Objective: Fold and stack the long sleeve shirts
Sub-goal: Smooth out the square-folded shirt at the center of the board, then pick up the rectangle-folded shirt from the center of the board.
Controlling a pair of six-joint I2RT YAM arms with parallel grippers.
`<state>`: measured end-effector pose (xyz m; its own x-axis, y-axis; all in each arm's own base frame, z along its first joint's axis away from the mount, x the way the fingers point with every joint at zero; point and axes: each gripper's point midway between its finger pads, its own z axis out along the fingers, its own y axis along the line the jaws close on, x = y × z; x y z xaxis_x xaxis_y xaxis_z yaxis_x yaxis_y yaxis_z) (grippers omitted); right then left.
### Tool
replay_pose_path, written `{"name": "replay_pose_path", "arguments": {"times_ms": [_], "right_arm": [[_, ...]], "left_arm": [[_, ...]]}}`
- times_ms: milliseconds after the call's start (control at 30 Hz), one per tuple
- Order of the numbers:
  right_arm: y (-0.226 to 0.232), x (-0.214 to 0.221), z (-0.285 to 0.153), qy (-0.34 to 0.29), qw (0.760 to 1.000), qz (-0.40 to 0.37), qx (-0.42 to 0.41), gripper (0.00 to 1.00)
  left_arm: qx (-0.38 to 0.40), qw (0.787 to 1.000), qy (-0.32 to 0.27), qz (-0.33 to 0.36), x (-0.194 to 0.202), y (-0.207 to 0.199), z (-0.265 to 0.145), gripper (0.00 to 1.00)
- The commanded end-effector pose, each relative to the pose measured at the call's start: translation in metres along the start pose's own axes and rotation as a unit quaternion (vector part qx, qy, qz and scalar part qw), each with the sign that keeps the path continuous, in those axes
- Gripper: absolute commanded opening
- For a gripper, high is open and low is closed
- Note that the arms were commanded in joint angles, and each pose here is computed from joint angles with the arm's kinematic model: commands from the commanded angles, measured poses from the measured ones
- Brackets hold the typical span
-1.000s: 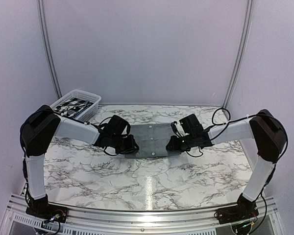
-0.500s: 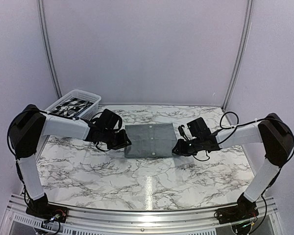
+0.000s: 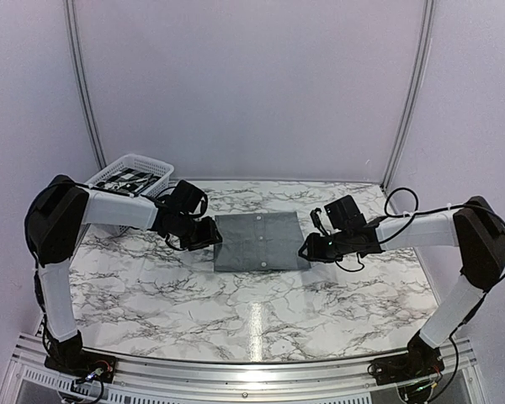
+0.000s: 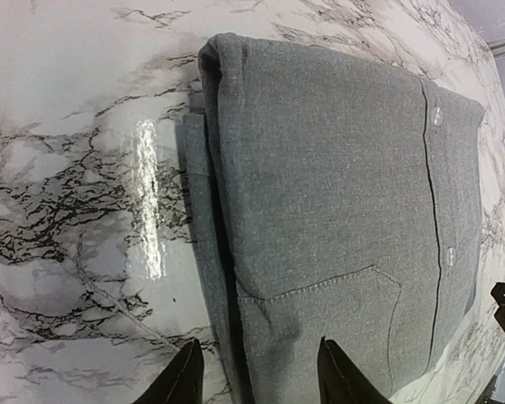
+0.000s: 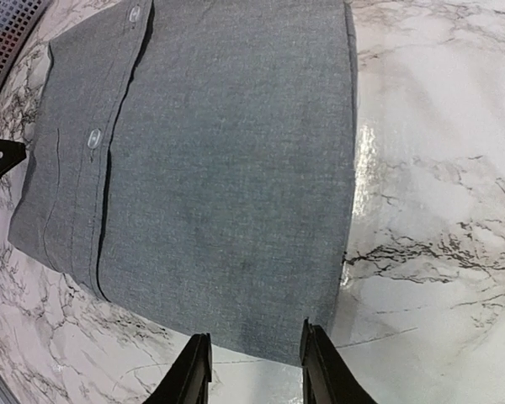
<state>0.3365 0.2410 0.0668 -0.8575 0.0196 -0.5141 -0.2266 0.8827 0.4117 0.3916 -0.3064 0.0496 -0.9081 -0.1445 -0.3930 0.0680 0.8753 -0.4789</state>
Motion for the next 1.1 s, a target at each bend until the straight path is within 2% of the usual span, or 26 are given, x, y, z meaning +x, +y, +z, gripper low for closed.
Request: {"name": "replay_pose_path", "arguments": {"times_ms": [0,567,800,900,1067], "right_arm": [[-0.001,-0.017,-0.012,-0.025,1.000,-0.003,0.008,0.33],[-0.005,-0.017,-0.015,-0.030,0.999,-0.002,0.012,0.35],[-0.007,-0.015,-0.016,-0.029,0.999,-0.002,0.014,0.35],[-0.008,-0.014,-0.016,-0.029,0.999,-0.002,0.015,0.35],[-0.009,-0.015,-0.015,-0.030,0.999,-0.002,0.017,0.35]], "left_arm": [[-0.024,0.999,0.016,0.019,0.003,0.006,0.007,0.48],[-0.071,0.996,0.021,0.053,0.005,0.005,0.035,0.45],[-0.145,0.988,0.010,0.043,0.004,0.026,0.038,0.34],[-0.146,0.988,0.021,0.038,0.009,0.027,0.043,0.32],[-0.127,0.991,0.030,0.035,0.010,0.019,0.041,0.15]]}}
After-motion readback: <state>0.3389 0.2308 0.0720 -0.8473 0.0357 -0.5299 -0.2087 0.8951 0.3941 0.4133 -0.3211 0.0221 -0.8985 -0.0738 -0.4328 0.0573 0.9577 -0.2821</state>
